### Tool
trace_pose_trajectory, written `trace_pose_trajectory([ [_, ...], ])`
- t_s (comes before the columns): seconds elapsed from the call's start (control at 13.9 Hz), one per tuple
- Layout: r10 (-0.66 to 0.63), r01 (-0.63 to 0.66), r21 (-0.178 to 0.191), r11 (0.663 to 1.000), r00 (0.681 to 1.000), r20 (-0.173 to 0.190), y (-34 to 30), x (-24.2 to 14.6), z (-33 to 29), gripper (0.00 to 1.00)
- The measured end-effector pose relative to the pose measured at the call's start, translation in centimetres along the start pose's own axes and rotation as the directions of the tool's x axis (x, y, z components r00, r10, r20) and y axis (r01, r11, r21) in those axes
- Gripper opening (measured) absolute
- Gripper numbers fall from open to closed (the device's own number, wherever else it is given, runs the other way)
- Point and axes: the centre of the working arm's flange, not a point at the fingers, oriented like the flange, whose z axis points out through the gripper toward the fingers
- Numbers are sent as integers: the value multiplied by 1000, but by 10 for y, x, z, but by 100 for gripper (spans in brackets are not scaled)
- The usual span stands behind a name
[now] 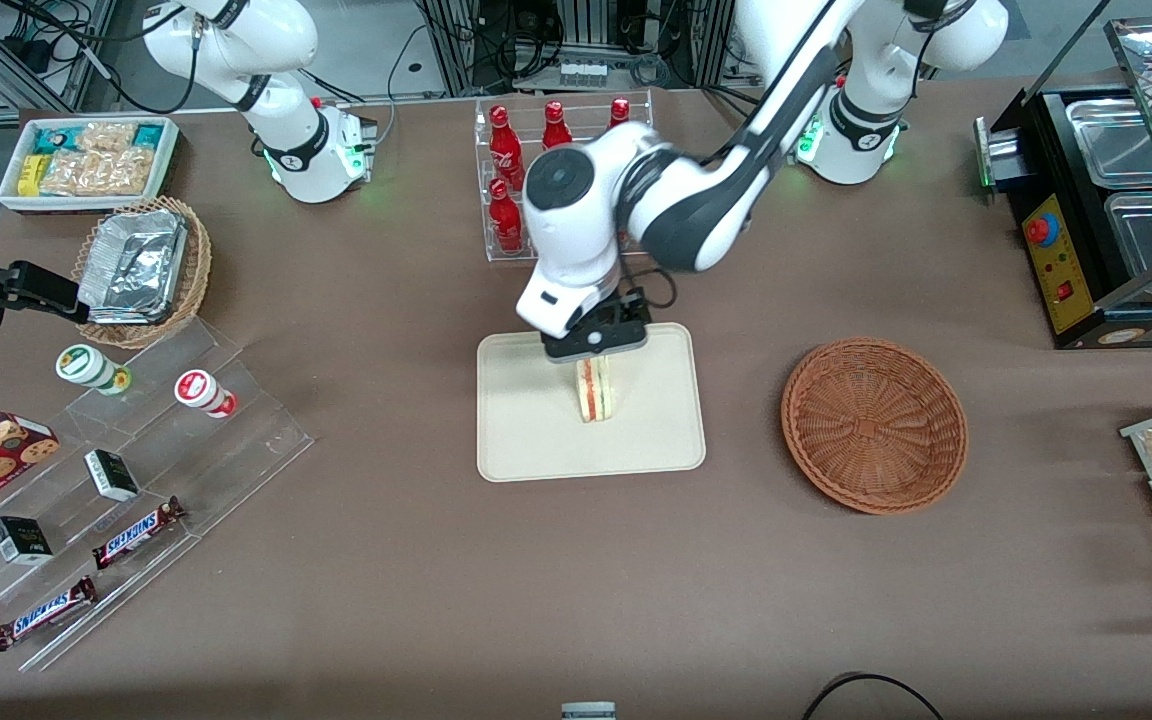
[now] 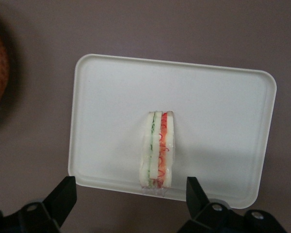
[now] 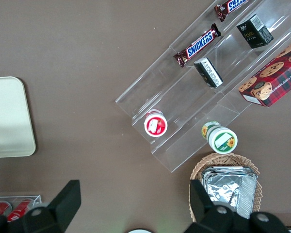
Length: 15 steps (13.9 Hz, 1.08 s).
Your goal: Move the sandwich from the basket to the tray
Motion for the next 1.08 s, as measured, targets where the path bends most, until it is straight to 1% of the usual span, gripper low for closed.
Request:
trace_pose_trajectory([
  [0.14,-56,56,11,998,998,-4,-35,21,-40,100],
  [0.29,-115,115,34,993,993,3,-80,47,-69,100],
  [0.36,-125,124,44,991,992,17,-103,60,-81,100],
  [0.43,-124,122,47,991,992,35,-129,73,-93,100],
  [0.65,-82,77,55,996,993,87,-213,112,-120,100],
  [0.72,-53,48,51,998,993,104,-241,123,-126,100],
  [0.79,-18,13,34,999,992,128,-268,132,-132,100],
  [0.94,49,-47,-16,999,985,166,-325,147,-144,100],
  [1.08,85,-79,-42,996,980,180,-376,156,-153,100],
])
